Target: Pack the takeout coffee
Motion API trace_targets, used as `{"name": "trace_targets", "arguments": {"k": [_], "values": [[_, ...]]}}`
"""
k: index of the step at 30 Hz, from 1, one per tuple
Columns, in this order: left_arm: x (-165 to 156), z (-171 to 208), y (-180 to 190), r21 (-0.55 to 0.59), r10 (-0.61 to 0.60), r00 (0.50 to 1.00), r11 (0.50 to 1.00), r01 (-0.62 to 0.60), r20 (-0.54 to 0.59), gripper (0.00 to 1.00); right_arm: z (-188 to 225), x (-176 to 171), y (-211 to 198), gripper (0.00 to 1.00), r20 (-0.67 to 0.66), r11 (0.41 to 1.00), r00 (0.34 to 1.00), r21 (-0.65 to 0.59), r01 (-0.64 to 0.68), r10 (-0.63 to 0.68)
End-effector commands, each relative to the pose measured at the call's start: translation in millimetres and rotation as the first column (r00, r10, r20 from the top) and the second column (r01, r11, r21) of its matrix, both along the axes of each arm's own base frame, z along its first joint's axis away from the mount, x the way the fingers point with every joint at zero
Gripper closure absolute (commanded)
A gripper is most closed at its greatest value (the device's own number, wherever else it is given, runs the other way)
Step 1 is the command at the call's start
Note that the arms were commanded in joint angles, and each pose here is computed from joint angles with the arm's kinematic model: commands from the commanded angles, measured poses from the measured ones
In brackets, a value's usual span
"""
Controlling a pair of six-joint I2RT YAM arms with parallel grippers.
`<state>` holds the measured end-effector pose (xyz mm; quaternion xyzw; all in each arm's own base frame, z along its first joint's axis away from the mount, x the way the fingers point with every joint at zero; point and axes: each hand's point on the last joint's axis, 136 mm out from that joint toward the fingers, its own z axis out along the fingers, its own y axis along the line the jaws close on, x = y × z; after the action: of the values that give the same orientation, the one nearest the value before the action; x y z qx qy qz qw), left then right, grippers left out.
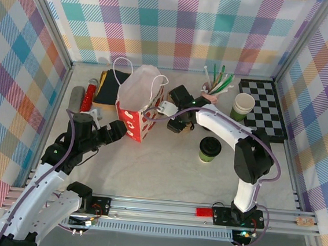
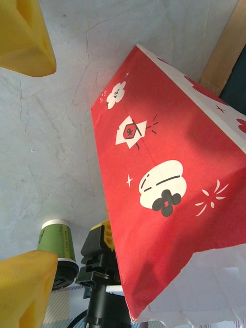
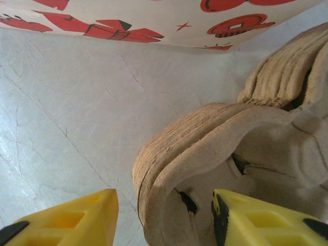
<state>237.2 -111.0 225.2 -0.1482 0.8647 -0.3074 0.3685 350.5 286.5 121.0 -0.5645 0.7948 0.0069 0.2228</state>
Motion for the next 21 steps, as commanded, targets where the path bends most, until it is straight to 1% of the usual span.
{"name": "trace_targets", "arguments": {"k": [1,5,13,21], "values": [[-2.2,1.6,5.4,0.013,0.013,1.0,1.0,-0.013,0.006,0.13,0.6,1.5,2.2,0.55,-0.025,1.0,1.0,0.02,0.014,-0.013],[-2.6,0.8,5.7,0.014,0.014,1.0,1.0,-0.014,0.005,0.13,1.7,3.1,2.1,0.68,-0.019,1.0,1.0,0.022,0.017,-0.017],[-4.4,1.6,8.5,0.02,0.022,1.0,1.0,-0.022,0.011,0.13,3.0,6.7,1.3,0.85,-0.002,0.999,1.0,0.017,0.029,-0.029],[-4.7,2.6,9.2,0.021,0.024,1.0,0.999,-0.025,0.015,0.13,9.4,9.1,1.5,0.96,0.011,0.999,0.999,0.018,0.038,-0.039]]}}
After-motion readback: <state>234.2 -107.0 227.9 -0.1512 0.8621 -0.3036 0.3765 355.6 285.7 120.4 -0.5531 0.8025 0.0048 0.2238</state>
